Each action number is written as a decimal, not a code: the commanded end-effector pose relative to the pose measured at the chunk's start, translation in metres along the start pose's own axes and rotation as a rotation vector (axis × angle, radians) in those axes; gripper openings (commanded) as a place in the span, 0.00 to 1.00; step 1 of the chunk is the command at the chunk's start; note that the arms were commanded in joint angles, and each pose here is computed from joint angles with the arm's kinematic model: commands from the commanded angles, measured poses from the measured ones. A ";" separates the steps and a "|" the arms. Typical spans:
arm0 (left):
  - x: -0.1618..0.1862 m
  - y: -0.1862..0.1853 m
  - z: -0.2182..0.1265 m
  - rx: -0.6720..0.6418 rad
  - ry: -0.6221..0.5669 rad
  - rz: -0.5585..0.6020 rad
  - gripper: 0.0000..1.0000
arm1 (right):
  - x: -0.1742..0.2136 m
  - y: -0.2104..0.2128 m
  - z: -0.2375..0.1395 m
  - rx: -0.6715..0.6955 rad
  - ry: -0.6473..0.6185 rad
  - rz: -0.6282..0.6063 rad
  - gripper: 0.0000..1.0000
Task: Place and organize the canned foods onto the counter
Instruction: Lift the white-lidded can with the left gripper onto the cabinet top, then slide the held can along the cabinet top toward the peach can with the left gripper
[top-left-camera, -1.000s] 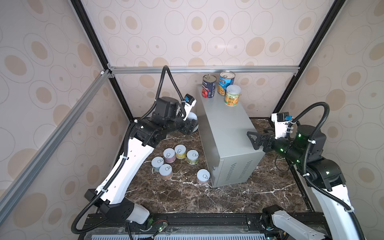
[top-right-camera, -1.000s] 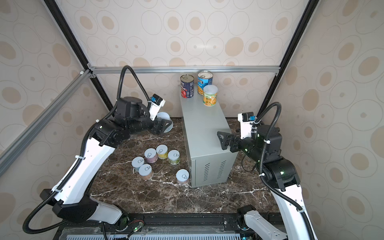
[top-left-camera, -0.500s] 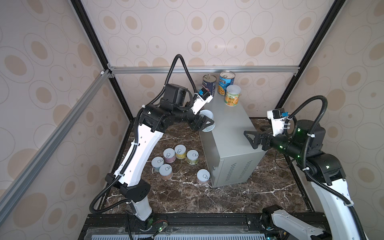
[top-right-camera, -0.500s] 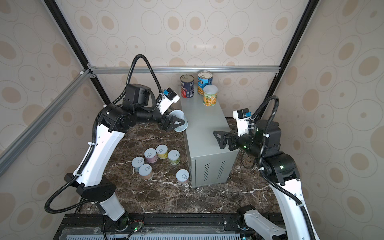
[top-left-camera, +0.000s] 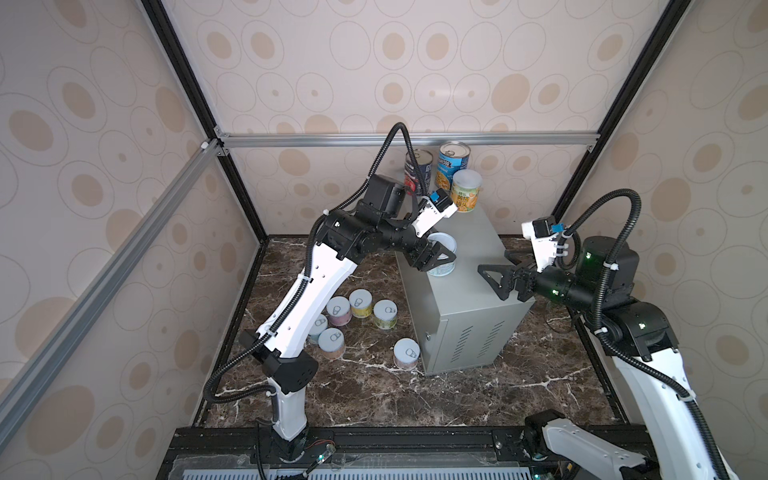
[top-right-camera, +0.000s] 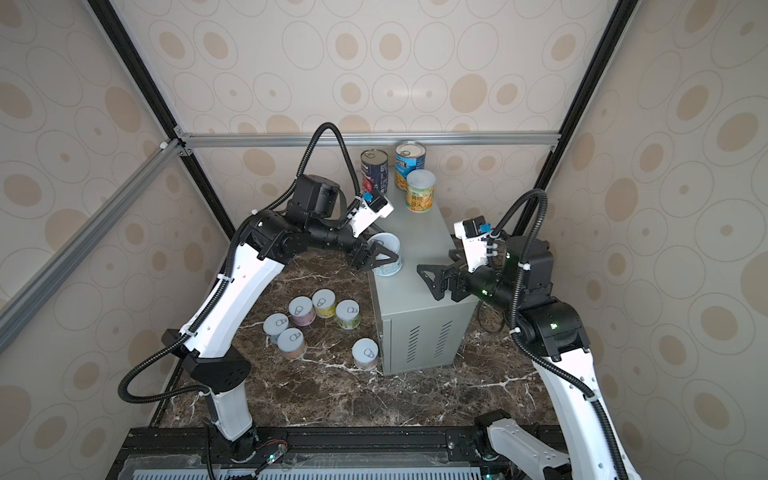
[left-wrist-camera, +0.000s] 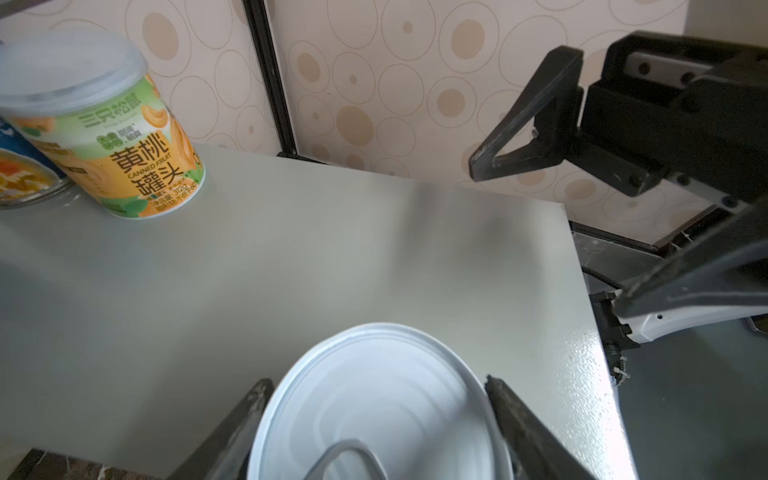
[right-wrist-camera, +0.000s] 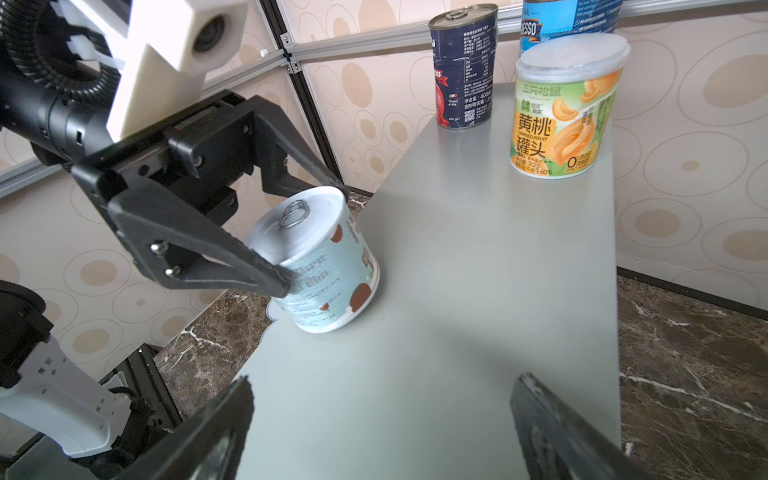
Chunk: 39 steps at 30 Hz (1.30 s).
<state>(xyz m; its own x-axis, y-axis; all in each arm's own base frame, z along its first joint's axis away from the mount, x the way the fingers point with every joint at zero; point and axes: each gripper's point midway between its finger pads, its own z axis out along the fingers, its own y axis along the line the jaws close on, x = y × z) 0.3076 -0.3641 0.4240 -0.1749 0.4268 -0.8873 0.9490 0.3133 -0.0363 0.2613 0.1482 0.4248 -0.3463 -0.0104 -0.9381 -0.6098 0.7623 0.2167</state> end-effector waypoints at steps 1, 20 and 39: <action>-0.029 -0.007 -0.005 -0.006 -0.094 0.050 0.00 | -0.001 0.003 0.000 -0.023 -0.016 -0.021 1.00; -0.013 0.001 0.026 -0.004 -0.079 -0.001 0.81 | 0.005 0.002 -0.011 0.013 -0.036 -0.022 1.00; -0.002 -0.006 -0.012 -0.126 -0.321 0.025 0.95 | 0.006 0.000 -0.014 0.031 -0.049 -0.011 1.00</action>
<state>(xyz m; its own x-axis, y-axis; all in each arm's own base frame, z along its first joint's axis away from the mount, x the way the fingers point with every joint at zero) 0.2988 -0.3557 0.4069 -0.1114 0.2297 -0.9669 0.9127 0.4086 -0.0080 0.2506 0.1402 0.4190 -0.3223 0.0005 -0.9466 -0.5908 0.7812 0.2016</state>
